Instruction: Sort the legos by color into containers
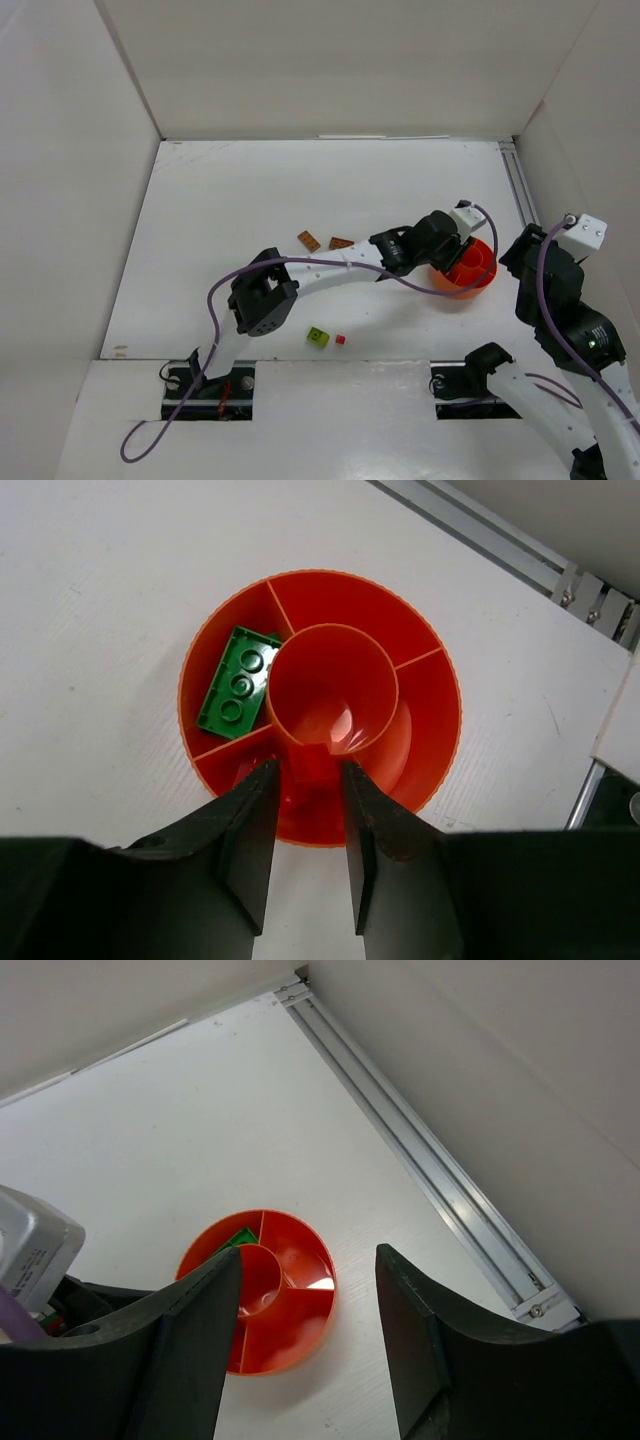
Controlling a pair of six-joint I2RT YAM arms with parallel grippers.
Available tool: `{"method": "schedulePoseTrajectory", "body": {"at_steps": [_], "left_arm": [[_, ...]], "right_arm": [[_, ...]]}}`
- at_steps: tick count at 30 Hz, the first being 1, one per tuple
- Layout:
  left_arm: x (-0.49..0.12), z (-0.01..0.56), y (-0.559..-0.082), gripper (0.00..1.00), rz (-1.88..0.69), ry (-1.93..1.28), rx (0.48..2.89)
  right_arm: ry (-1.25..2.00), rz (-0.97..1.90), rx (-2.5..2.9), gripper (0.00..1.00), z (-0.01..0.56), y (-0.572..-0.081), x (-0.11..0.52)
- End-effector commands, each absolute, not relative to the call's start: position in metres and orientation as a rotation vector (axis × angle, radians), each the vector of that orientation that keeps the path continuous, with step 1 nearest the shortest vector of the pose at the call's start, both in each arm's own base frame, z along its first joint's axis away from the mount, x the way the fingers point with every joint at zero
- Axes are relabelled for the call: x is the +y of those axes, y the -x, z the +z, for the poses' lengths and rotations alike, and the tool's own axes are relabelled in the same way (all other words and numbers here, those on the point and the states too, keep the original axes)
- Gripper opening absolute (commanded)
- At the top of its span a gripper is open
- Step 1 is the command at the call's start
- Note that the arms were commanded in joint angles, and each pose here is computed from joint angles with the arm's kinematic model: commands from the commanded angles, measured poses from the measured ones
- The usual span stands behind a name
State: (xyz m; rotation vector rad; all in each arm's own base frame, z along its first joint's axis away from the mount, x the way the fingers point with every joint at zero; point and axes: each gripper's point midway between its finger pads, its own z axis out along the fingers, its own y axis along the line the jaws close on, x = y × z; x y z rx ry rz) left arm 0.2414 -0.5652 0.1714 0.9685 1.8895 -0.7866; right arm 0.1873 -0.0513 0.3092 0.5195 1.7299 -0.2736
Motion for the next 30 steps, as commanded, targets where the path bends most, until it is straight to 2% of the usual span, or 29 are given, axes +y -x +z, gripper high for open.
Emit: {"method": "schedulePoseTrajectory", "body": {"at_steps": [1,5,12,14,16,17,18,20,21,22,24,25,27,30], "left_arm": [[-0.573,0.196,-0.242,0.30,-0.833,-0.961,1.849],[-0.573,0.196,-0.242,0.32,-0.833,-0.961,1.849],[-0.557,0.203,-0.243,0.50,-0.805,-0.921,1.855],[-0.542,0.223,-0.251,0.67,-0.823,-0.858,1.858],[-0.514,0.214,-0.268,0.86,-0.809,-0.767,1.894],[-0.495,0.241,-0.271,0.94,-0.854,-0.682,1.870],[-0.464,0.210,-0.281,1.00,-0.823,-0.644,1.943],[-0.430,0.214,-0.289,1.00,-0.849,-0.550,1.960],[-0.407,0.240,-0.289,1.00,-0.854,-0.481,1.920],[-0.382,0.217,-0.287,1.00,-0.791,-0.424,1.988],[-0.345,0.236,-0.280,1.00,-0.730,-0.319,1.963],[-0.326,0.222,-0.277,1.00,-0.680,-0.238,2.001],[-0.296,0.211,-0.267,1.00,-0.613,-0.151,2.060],[-0.244,0.195,-0.252,1.00,-0.502,0.040,2.127]], "right_arm": [[-0.556,-0.274,1.695,0.61,0.320,-0.184,-0.057],[-0.550,-0.266,1.699,0.61,0.320,-0.185,-0.055],[-0.527,-0.261,1.718,0.61,0.317,-0.187,-0.051],[-0.492,-0.264,1.740,0.63,0.315,-0.190,-0.048],[-0.444,-0.298,1.784,0.66,0.307,-0.195,-0.044],[-0.421,-0.305,1.800,0.66,0.305,-0.197,-0.042],[-0.375,-0.296,1.829,0.66,0.302,-0.201,-0.037],[-0.279,-0.317,1.882,0.66,0.298,-0.210,-0.028],[-0.218,-0.276,1.901,0.67,0.296,-0.217,-0.016],[-0.151,-0.252,1.925,0.67,0.291,-0.224,-0.007],[0.051,-0.203,1.936,0.72,0.289,-0.244,0.019],[0.191,-0.069,1.947,0.72,0.283,-0.249,0.050],[0.357,0.032,1.947,0.73,0.269,-0.262,0.086],[0.588,0.161,1.966,0.74,0.242,-0.255,0.151]]}}
